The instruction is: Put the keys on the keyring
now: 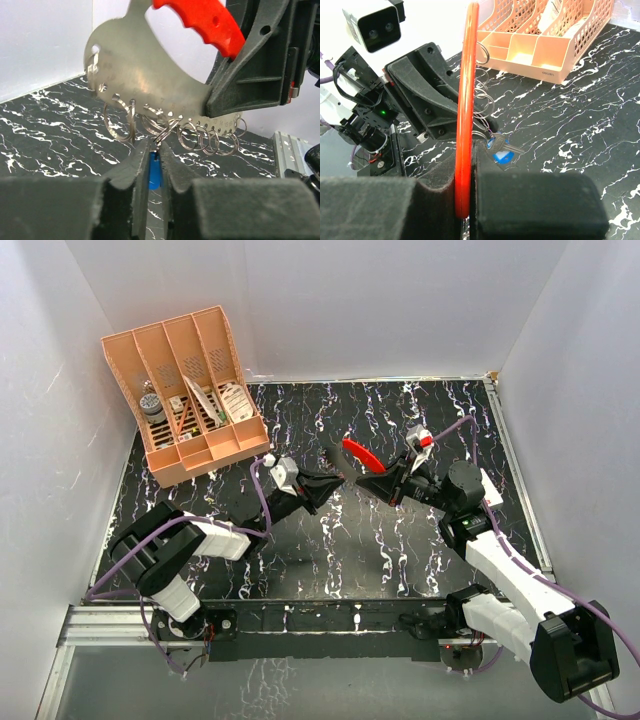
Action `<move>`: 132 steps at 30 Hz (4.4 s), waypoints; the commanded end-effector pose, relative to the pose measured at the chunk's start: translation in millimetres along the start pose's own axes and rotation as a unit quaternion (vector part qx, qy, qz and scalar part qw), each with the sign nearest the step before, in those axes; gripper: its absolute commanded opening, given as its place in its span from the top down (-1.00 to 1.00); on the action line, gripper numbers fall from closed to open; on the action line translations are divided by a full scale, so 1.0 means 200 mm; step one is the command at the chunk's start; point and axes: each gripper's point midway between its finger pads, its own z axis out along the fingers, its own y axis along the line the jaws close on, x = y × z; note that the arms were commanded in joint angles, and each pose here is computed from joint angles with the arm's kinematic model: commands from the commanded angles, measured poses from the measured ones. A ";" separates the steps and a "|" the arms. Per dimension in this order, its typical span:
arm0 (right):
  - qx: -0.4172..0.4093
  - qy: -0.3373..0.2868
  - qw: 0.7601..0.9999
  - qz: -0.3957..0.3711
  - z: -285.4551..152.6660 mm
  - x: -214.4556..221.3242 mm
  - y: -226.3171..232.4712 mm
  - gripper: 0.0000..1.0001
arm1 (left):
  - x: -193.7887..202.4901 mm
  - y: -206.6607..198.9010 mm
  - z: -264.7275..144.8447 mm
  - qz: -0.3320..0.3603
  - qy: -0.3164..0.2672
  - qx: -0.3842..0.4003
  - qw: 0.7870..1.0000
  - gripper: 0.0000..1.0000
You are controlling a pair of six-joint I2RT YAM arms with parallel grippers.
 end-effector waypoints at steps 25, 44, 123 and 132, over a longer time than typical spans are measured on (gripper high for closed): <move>0.080 0.042 0.994 -0.057 0.07 -0.26 -0.14 1.00 | -0.19 0.13 0.02 0.092 0.010 -0.081 0.992 1.00; 0.088 0.076 0.992 -0.049 0.09 -0.24 -0.19 1.00 | -0.14 0.17 0.03 0.107 0.067 -0.097 0.987 1.00; 0.131 0.281 0.950 -0.029 0.44 0.08 -0.20 1.00 | 0.09 0.42 0.14 0.147 0.316 -0.156 0.924 1.00; 0.088 0.255 0.963 -0.015 0.51 0.08 -0.11 1.00 | 0.00 0.42 0.17 0.142 0.259 -0.169 0.940 1.00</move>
